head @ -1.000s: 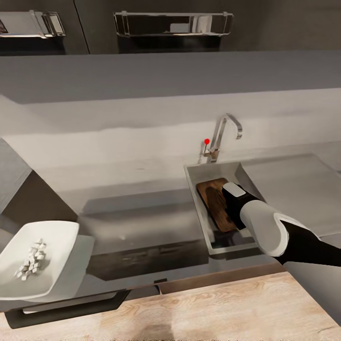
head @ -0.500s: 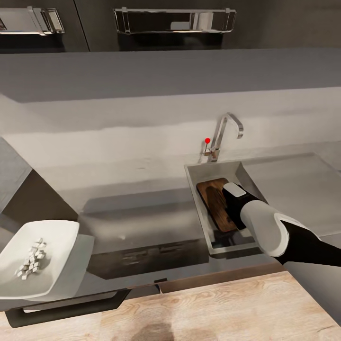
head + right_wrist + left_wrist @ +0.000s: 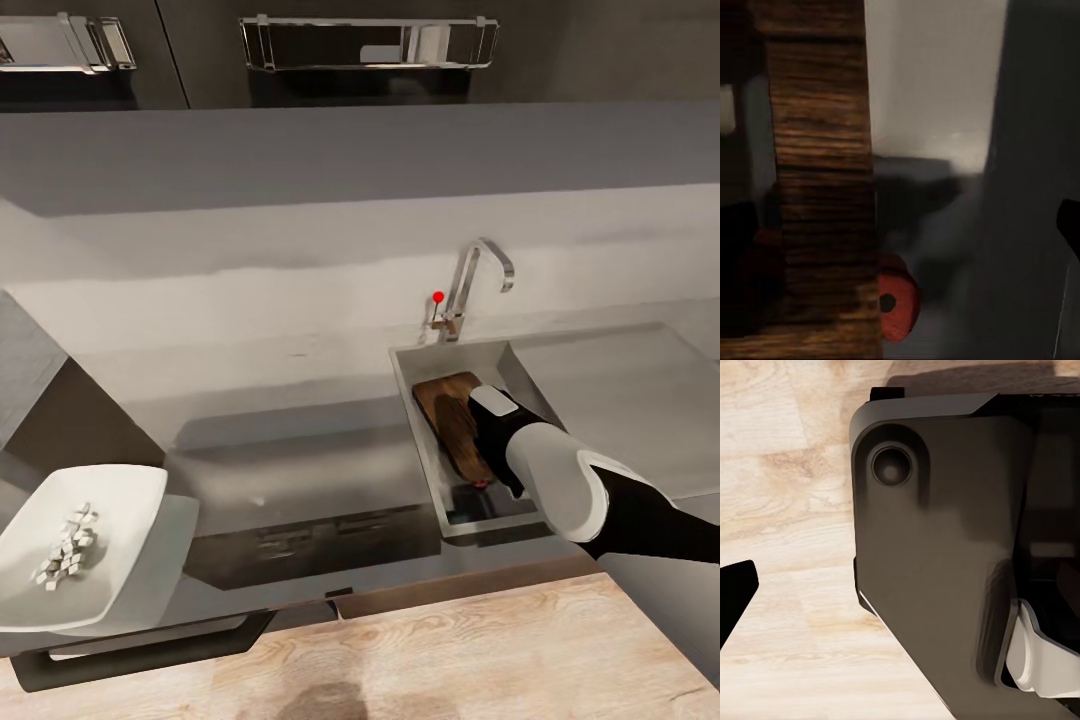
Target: In the kitchen, take the Vidalia onion out of the sink, dice it on the chopping board with the paring knife, put the diced onion into the bowl on the countertop, then place both the paring knife and the chopping board into the sink.
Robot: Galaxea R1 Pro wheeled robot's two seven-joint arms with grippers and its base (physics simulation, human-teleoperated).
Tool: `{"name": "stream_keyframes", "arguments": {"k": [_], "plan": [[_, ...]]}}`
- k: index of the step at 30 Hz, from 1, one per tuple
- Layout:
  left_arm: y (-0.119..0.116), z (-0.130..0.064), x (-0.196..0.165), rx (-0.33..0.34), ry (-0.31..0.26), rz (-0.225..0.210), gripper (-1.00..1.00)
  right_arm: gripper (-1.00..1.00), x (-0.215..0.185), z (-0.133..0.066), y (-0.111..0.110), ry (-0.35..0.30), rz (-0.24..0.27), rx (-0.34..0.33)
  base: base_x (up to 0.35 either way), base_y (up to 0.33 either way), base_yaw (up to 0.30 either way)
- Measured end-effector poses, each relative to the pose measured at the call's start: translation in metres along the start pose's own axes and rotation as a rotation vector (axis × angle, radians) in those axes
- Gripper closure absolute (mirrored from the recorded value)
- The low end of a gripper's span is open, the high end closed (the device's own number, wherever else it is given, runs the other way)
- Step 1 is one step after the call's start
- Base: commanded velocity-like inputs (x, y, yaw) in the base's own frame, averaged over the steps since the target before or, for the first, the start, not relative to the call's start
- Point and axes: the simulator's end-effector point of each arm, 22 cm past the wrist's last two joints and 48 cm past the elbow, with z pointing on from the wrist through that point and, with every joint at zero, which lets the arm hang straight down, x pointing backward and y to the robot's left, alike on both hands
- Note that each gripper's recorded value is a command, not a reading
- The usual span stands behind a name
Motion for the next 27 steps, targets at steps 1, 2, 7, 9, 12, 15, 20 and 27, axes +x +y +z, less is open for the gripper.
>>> {"name": "stream_keyframes", "arguments": {"k": [1, 2, 7, 9, 12, 15, 20, 27], "plan": [[0.000, 0.000, 0.000, 0.000, 0.000, 0.000, -1.00, -1.00, 0.001, -0.002, 0.005, -0.003, -0.003, -0.017, 0.000, 0.000, 0.000], [0.000, 0.000, 0.000, 0.000, 0.000, 0.000, -1.00, -1.00, 0.002, -0.004, 0.007, -0.006, -0.006, -0.026, 0.000, 0.000, 0.000], [0.000, 0.000, 0.000, 0.000, 0.000, 0.001, -1.00, -1.00, -0.015, -0.021, 0.026, -0.069, -0.014, -0.080, 0.000, 0.000, 0.000], [0.000, 0.000, 0.000, 0.000, 0.000, 0.000, -1.00, -1.00, -0.029, -0.049, 0.046, -0.114, -0.026, -0.135, 0.000, 0.000, 0.000], [0.000, 0.000, 0.000, 0.000, 0.000, 0.000, -1.00, -1.00, -0.043, -0.105, 0.057, -0.148, -0.049, -0.153, 0.000, 0.000, 0.000], [0.000, 0.000, 0.000, 0.000, 0.000, 0.001, -1.00, -1.00, -0.059, -0.147, 0.055, -0.173, -0.022, -0.158, 0.000, 0.000, 0.000], [0.000, 0.000, 0.000, 0.000, 0.000, 0.001, -1.00, -1.00, -0.072, -0.160, 0.045, -0.184, -0.011, -0.132, 0.000, 0.000, 0.000], [0.000, 0.000, 0.000, 0.000, 0.001, 0.001, -1.00, -1.00, -0.069, -0.161, 0.053, -0.180, -0.120, -0.156, -0.122, 0.000, 0.000]]}}
